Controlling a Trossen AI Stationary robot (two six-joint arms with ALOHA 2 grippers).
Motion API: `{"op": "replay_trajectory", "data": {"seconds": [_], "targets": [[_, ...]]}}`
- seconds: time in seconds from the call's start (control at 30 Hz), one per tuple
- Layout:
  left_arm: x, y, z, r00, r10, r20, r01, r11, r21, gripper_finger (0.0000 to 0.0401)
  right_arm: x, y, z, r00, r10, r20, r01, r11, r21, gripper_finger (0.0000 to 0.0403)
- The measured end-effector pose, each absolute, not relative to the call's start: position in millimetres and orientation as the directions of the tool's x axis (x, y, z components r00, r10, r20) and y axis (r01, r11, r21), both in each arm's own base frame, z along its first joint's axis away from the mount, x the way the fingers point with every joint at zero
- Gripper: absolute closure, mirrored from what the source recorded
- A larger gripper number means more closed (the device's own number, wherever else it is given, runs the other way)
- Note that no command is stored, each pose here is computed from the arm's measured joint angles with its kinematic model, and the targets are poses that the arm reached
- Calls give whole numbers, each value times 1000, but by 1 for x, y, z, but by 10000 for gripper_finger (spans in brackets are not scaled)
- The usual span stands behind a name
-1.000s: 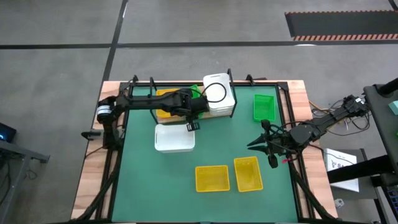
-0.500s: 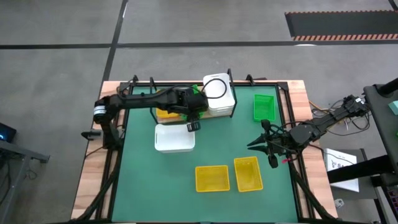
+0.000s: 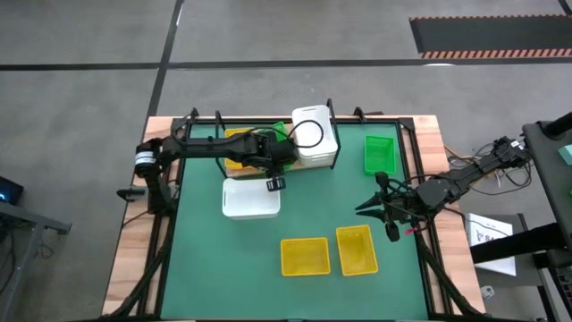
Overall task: Stack baskets on shelf by color
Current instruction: Stack the left green bin on the green bin on the shelf
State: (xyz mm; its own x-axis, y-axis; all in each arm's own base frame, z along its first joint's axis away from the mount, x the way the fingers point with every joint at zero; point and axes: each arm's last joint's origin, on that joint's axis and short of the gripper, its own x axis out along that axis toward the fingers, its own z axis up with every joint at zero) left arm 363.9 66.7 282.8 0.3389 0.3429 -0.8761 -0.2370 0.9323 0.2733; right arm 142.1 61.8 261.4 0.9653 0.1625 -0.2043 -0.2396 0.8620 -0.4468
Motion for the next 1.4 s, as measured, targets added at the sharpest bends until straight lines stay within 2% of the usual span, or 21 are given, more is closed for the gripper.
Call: {"op": "replay_trajectory", "data": {"seconds": [0.17, 0.33, 0.4, 0.67, 0.9, 1.4], "targets": [[364, 67, 279, 341, 351, -872, -241, 929, 279, 320, 142, 62, 261, 965, 162, -204, -240, 862, -447, 360], [365, 67, 279, 347, 353, -869, -244, 929, 279, 383, 142, 62, 261, 965, 162, -204, -240, 862, -447, 360], [365, 67, 279, 347, 353, -869, -245, 928, 279, 395, 142, 62, 261, 965, 162, -204, -240, 862, -447, 360], [366, 68, 296, 361, 367, -857, -230, 926, 300, 399, 142, 62, 261, 965, 162, -204, -240, 862, -447, 360], [358, 67, 310, 296, 369, -881, -212, 925, 316, 400, 142, 62, 261, 965, 162, -204, -240, 862, -447, 360], [375, 70, 279, 261, 364, -894, -202, 926, 318, 397, 142, 62, 261, 965, 162, -204, -240, 859, -453, 360]]}}
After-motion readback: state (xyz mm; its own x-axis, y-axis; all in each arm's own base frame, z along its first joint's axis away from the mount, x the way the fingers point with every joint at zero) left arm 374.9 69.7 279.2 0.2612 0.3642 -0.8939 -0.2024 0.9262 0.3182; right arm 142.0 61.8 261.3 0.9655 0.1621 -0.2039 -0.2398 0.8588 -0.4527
